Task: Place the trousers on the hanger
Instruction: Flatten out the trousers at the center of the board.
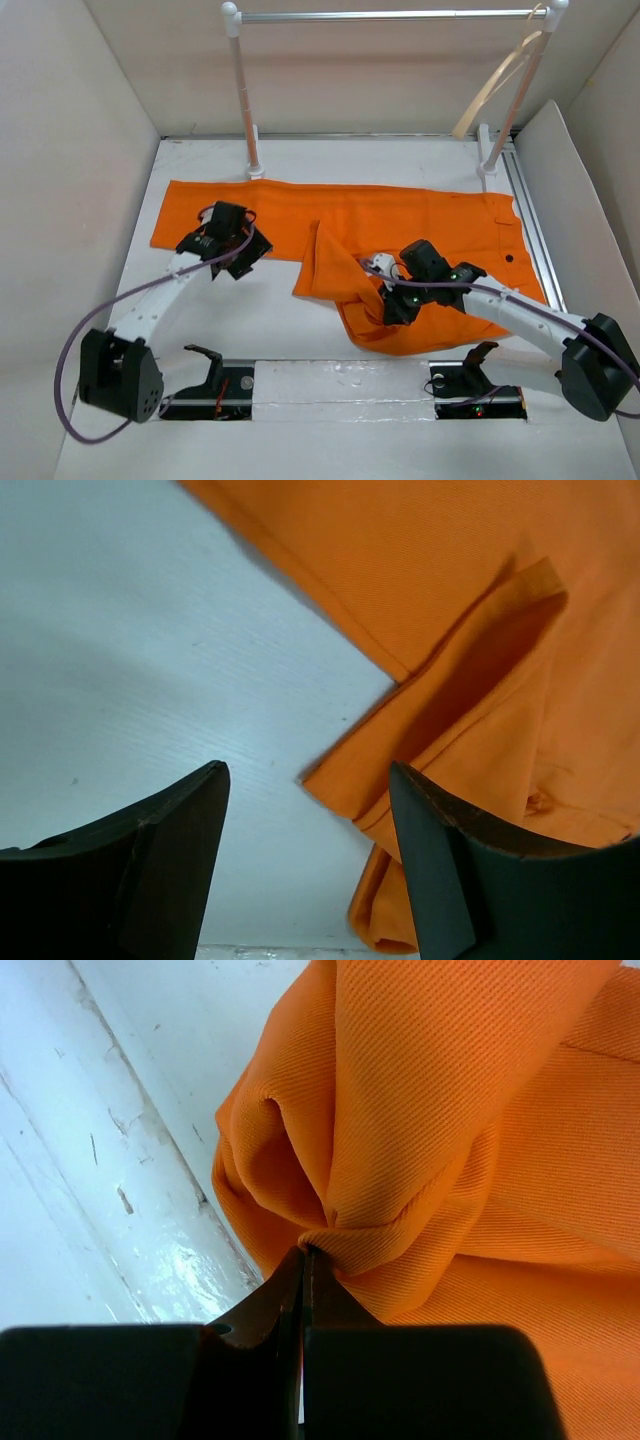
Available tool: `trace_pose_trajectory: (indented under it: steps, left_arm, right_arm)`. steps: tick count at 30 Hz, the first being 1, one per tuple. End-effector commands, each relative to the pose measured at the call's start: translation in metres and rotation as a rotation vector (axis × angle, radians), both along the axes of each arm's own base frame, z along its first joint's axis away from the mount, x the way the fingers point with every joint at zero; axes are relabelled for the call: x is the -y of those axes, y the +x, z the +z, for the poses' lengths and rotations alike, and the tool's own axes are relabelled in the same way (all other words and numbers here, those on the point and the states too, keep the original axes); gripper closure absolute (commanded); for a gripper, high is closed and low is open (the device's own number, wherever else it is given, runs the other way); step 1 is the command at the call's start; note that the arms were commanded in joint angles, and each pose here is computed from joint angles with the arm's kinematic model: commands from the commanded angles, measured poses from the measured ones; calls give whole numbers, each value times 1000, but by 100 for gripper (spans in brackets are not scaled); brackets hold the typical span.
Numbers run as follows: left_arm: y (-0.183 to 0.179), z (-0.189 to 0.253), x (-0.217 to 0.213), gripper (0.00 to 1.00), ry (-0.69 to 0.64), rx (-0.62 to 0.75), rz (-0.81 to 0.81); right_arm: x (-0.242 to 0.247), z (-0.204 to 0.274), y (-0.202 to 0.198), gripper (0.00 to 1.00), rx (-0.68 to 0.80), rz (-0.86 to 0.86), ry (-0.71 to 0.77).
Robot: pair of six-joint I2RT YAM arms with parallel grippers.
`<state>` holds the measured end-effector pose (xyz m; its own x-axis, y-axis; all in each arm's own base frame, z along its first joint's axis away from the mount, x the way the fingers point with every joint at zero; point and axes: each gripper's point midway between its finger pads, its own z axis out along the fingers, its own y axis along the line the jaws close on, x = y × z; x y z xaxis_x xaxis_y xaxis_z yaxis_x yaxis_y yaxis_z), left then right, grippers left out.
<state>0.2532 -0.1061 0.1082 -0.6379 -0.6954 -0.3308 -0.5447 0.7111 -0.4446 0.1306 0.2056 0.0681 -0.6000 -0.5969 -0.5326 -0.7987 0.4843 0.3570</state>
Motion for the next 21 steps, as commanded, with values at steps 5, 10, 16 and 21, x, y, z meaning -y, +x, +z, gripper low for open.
trace_pose_trajectory:
  steps: [5, 10, 16, 21]
  left_arm:
    - [85, 62, 88, 40, 155, 203, -341]
    - [112, 25, 128, 41, 153, 156, -473]
    - [131, 4, 139, 41, 191, 123, -534]
    - [129, -25, 156, 42, 152, 76, -589]
  right_arm:
    - [-15, 22, 14, 100, 75, -17, 70]
    - [-22, 34, 21, 100, 112, -37, 118]
    - [-27, 43, 27, 100, 131, -49, 143]
    - [-29, 51, 29, 100, 147, -53, 159]
